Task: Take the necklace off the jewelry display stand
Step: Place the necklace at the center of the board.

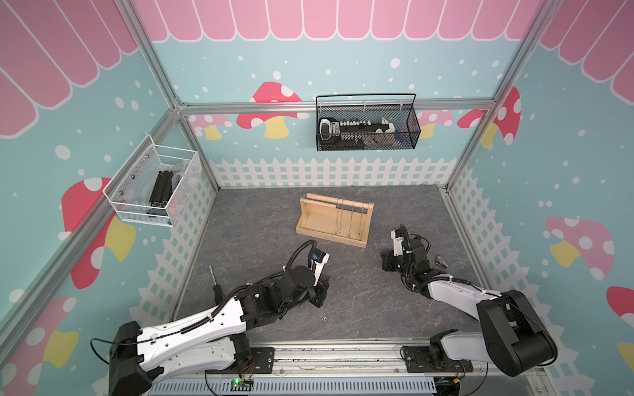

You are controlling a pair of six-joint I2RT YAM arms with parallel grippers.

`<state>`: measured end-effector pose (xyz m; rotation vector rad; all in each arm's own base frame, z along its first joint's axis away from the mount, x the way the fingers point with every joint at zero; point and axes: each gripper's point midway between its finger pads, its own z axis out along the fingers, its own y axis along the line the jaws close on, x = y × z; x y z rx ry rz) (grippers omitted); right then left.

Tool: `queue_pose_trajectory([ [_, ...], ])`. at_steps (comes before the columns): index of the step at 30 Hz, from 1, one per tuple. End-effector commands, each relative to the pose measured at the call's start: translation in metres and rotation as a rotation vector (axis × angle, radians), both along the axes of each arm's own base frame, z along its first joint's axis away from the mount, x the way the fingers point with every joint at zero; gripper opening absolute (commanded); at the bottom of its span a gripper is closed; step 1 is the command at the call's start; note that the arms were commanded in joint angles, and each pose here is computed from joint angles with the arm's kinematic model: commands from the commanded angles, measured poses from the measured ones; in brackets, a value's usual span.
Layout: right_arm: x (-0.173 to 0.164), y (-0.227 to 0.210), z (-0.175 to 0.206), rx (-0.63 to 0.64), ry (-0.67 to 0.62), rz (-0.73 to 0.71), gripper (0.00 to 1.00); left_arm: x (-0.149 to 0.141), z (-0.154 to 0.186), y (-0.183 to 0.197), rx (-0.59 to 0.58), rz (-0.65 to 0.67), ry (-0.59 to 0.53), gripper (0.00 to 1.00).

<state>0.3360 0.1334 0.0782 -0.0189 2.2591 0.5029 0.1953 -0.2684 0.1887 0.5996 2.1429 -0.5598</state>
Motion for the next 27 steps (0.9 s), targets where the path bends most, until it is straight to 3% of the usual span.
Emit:
queue_pose_trajectory([
  [1,0.006,0.005,0.007,0.027,-0.013,0.002,0.12,0.017,-0.008,-0.002,0.037,0.046,-0.052,0.0],
  [12,0.007,0.011,-0.001,0.052,0.015,0.016,0.12,0.057,-0.046,0.023,0.15,0.229,-0.085,0.0],
  [27,0.009,0.019,-0.009,0.089,0.045,0.033,0.11,0.084,-0.078,0.014,0.179,0.219,-0.05,0.0],
])
